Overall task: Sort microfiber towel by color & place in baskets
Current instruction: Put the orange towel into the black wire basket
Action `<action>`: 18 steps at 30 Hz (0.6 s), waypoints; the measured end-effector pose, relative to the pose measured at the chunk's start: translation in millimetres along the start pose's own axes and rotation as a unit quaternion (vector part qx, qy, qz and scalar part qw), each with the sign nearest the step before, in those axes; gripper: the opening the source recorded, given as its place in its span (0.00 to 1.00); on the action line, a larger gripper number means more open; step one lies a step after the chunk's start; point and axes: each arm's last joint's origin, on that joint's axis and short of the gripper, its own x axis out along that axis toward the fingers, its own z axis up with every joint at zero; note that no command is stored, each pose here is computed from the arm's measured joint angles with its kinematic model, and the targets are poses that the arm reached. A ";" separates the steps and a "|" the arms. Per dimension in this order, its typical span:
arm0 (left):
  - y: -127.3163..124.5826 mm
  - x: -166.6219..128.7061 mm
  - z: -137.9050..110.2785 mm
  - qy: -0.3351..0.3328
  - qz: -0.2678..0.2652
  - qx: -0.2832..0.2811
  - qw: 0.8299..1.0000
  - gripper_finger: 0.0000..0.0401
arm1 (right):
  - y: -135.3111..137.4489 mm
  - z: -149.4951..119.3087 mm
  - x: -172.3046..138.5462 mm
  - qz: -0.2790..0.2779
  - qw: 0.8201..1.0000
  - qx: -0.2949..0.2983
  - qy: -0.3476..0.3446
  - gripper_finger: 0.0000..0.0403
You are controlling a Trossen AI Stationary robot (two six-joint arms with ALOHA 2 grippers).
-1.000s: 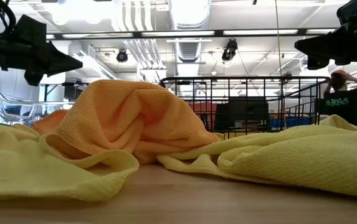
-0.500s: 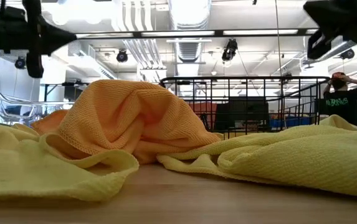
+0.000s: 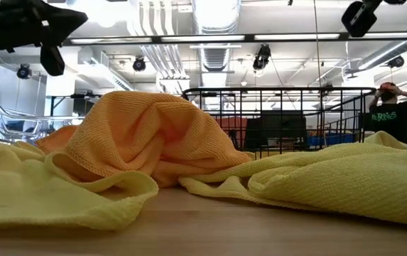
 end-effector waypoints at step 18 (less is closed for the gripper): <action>-26.0 37.3 14.6 0.197 0.065 0.062 0.976 0.00 | 29.9 -35.4 20.2 -0.229 0.830 0.286 0.419 0.04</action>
